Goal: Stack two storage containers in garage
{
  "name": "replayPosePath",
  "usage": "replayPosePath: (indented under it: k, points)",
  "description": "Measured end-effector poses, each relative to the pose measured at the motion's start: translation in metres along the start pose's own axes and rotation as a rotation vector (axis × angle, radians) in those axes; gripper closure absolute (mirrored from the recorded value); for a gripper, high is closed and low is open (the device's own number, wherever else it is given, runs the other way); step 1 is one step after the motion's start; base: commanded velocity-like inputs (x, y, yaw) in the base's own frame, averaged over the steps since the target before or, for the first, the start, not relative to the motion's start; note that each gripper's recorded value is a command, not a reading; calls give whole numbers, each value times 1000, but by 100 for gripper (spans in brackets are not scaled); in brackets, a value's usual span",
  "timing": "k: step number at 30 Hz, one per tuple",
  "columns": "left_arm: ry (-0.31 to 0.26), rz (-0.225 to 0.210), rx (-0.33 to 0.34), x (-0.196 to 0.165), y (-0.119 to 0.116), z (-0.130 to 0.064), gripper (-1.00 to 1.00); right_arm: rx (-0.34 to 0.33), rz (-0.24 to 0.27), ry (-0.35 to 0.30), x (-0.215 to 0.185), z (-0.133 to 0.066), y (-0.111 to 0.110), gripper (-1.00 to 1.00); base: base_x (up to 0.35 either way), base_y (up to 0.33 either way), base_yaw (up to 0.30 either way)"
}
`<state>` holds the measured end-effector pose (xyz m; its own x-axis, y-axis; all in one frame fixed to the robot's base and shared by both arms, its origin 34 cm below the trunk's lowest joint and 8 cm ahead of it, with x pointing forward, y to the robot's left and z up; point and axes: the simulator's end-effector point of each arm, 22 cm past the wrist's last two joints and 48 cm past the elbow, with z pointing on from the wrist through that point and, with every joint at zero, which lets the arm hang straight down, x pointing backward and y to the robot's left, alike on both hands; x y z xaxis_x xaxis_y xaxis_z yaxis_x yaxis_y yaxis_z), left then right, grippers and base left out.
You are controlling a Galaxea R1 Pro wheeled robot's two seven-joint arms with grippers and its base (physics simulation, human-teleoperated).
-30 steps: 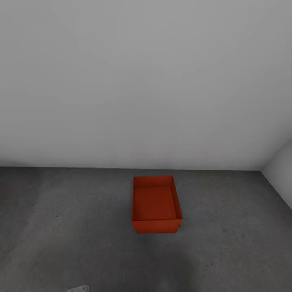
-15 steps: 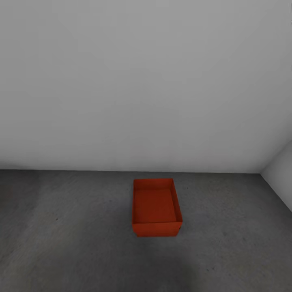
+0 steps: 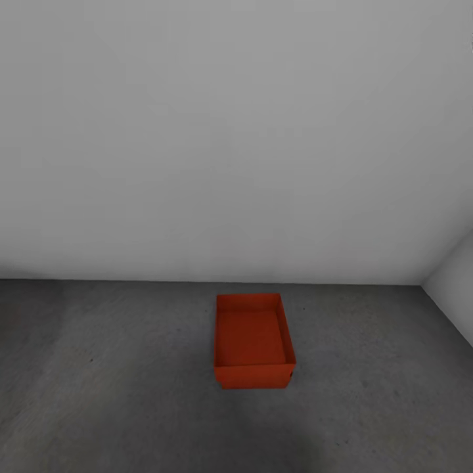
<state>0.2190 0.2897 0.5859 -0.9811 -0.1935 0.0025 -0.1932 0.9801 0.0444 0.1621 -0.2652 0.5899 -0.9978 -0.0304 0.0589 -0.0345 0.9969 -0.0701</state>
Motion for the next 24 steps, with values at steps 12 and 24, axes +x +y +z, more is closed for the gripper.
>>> replayPosePath:
  k: [12, 24]
  points:
    - [-34, 3, 5, -12, -2, -2, -100, -2, 2, -19, -8, -1, 1, -100, 0, 0, 0]
    - [-54, 2, 9, -20, -3, -5, -100, -5, 3, -37, -15, -3, 1, -100, 0, 0, 0]
